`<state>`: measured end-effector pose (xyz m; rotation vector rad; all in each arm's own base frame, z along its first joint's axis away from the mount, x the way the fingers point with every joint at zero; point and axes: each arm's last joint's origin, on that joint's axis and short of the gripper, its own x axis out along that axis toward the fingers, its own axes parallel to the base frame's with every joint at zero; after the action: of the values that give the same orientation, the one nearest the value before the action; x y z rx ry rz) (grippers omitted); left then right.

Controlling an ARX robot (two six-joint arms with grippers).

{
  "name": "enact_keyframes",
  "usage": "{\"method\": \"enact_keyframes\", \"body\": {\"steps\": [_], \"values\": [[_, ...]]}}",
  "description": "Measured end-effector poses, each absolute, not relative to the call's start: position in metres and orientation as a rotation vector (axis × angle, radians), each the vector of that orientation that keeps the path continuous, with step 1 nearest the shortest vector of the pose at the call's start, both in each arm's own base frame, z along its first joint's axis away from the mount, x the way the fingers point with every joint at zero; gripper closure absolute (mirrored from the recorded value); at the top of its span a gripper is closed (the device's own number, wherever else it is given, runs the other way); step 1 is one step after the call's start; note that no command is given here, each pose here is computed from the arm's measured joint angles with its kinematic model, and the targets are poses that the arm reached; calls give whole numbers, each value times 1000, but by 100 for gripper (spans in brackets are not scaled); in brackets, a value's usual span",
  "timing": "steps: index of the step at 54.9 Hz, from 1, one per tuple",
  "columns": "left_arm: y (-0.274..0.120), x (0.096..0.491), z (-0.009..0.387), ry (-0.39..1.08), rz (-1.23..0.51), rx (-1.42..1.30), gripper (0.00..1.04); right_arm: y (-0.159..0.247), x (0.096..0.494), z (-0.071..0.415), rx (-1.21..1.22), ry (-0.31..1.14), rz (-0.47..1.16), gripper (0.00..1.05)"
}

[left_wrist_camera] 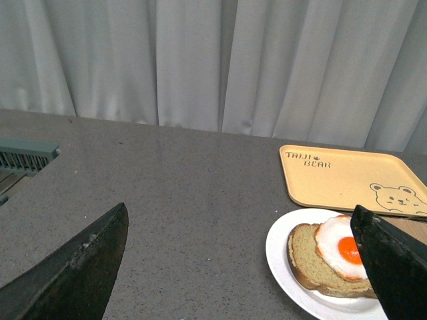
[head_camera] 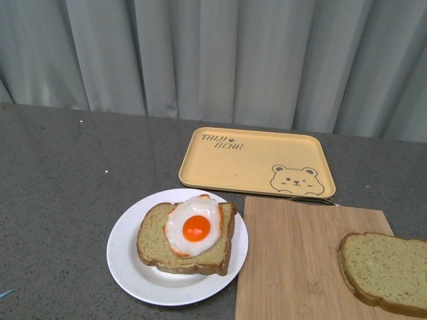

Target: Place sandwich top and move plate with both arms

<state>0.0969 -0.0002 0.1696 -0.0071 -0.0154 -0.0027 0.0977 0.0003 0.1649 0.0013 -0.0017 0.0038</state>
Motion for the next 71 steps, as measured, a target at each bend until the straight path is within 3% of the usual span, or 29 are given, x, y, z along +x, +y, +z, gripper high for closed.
{"method": "enact_keyframes", "body": {"steps": [71], "values": [[0,97,170,-16,-3,-7,7,0,98,165,1,-2,4,9]]}}
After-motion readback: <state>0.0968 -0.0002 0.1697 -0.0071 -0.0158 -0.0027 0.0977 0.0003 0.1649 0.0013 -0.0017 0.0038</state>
